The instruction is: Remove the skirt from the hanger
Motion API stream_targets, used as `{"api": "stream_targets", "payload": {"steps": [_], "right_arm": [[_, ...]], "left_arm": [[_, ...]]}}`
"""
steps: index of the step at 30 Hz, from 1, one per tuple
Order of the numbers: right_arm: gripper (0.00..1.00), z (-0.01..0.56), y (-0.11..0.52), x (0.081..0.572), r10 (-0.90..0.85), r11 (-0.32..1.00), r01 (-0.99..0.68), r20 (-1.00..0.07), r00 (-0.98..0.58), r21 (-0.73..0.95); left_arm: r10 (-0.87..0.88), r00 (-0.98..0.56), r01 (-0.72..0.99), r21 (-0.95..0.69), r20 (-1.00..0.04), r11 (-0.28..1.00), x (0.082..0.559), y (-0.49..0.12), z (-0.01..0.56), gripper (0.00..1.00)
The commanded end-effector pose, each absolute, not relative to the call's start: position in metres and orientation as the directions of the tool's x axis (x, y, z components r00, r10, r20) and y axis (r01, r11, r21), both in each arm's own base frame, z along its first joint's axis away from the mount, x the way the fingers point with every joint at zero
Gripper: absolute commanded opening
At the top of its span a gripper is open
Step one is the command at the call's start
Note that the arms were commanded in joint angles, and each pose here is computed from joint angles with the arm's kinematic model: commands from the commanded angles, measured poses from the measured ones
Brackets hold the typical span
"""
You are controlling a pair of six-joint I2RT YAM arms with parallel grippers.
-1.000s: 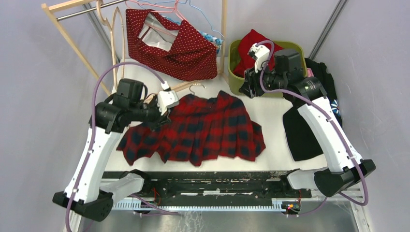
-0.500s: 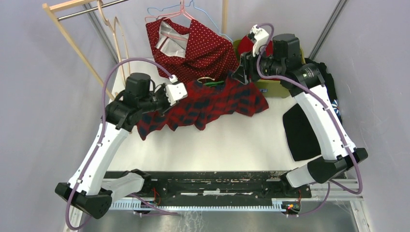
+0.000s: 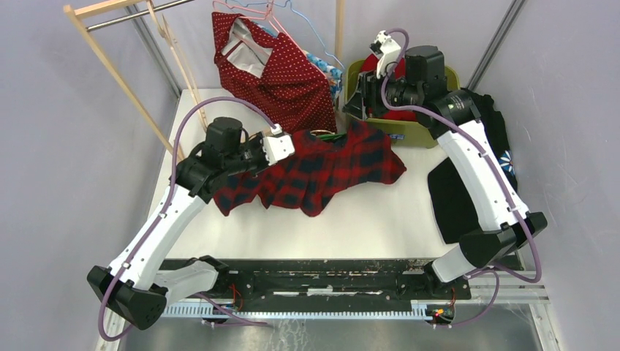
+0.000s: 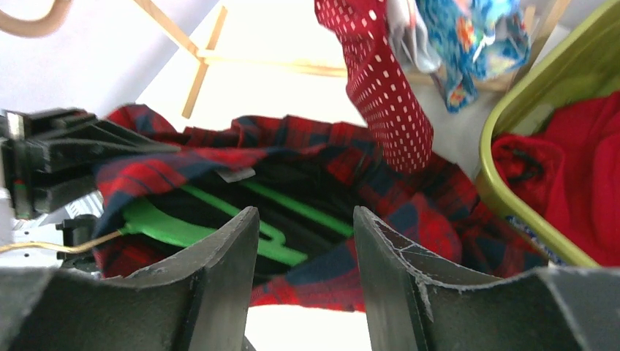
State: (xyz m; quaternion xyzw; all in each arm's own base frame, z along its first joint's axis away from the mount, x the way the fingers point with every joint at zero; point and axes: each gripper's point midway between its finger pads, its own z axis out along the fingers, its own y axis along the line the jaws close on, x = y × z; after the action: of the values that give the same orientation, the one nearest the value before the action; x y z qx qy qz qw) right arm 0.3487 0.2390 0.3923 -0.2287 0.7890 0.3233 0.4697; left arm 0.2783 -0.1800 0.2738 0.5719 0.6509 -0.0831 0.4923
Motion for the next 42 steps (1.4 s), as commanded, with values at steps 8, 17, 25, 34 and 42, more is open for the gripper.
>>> {"api": "stream_targets", "payload": {"steps": [8, 17, 25, 34, 42], "right_arm": [[0.56, 0.371, 0.224, 0.344, -0.089, 0.749, -0.607, -0.868, -0.488, 0.265], [0.54, 0.364, 0.238, 0.351, -0.06, 0.726, -0.606, -0.848, -0.526, 0.325], [0.4, 0.347, 0.248, 0.358, -0.065, 0.726, -0.588, -0.816, -0.575, 0.357], [0.01, 0.354, 0.228, 0.361, -0.092, 0.799, -0.536, -0.826, -0.557, 0.273], [0.01, 0.387, 0.211, 0.346, -0.08, 0.816, -0.535, -0.874, -0.479, 0.218]], "left_arm": [[0.628, 0.358, 0.591, 0.688, -0.691, 0.42, 0.311, -0.177, 0.361, 0.03], [0.628, 0.359, 0.58, 0.692, -0.691, 0.43, 0.305, -0.175, 0.357, 0.03], [0.605, 0.379, 0.551, 0.696, -0.7, 0.46, 0.301, -0.179, 0.364, 0.03], [0.617, 0.347, 0.548, 0.687, -0.706, 0.478, 0.305, -0.176, 0.355, 0.03], [0.616, 0.323, 0.534, 0.675, -0.719, 0.509, 0.327, -0.183, 0.352, 0.03]]}}
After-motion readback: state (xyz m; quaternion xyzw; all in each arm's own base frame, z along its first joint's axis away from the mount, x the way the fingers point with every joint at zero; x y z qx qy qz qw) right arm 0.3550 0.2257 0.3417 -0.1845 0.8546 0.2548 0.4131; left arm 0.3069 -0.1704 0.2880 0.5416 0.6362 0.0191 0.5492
